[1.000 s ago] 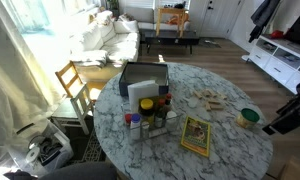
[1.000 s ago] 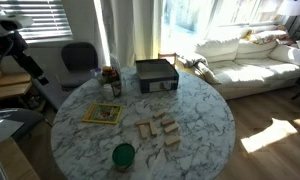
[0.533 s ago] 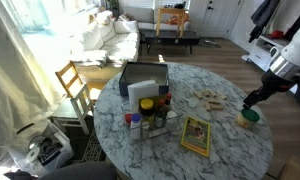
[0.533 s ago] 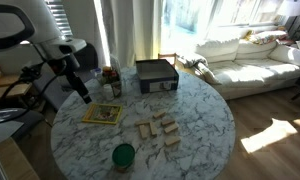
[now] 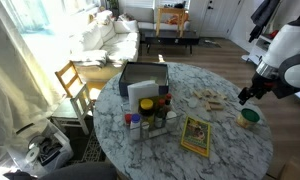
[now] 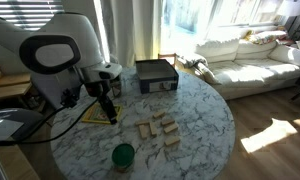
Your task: Place the yellow can on top of the green lid
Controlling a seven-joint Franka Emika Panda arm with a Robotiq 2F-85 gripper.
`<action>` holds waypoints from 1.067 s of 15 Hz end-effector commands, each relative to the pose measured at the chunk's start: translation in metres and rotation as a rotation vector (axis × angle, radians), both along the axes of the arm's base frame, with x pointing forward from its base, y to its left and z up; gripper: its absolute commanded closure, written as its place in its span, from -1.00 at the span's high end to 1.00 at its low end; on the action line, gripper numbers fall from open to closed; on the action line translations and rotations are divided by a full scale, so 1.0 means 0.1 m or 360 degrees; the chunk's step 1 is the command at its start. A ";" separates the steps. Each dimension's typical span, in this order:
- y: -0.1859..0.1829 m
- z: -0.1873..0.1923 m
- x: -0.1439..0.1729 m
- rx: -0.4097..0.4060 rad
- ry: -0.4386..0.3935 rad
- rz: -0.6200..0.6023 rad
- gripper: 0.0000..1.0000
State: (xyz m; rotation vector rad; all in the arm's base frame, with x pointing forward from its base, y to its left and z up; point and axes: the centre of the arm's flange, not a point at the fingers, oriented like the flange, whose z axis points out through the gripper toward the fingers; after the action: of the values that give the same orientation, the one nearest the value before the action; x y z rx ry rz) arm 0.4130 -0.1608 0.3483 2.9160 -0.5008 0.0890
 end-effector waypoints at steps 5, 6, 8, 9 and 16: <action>-0.11 -0.10 0.02 0.0032 0.0028 -0.0078 1.00; -0.14 -0.14 0.01 0.0040 0.0052 -0.0119 1.00; -0.21 -0.26 -0.03 0.0097 0.0108 -0.0221 1.00; -0.23 -0.34 -0.04 0.0135 0.0154 -0.0278 1.00; -0.29 -0.81 0.00 0.0371 0.0123 -0.0611 1.00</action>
State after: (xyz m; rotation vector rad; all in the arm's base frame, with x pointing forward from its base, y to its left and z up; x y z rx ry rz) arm 0.4008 -0.1852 0.2870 2.9319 -0.9956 -0.1683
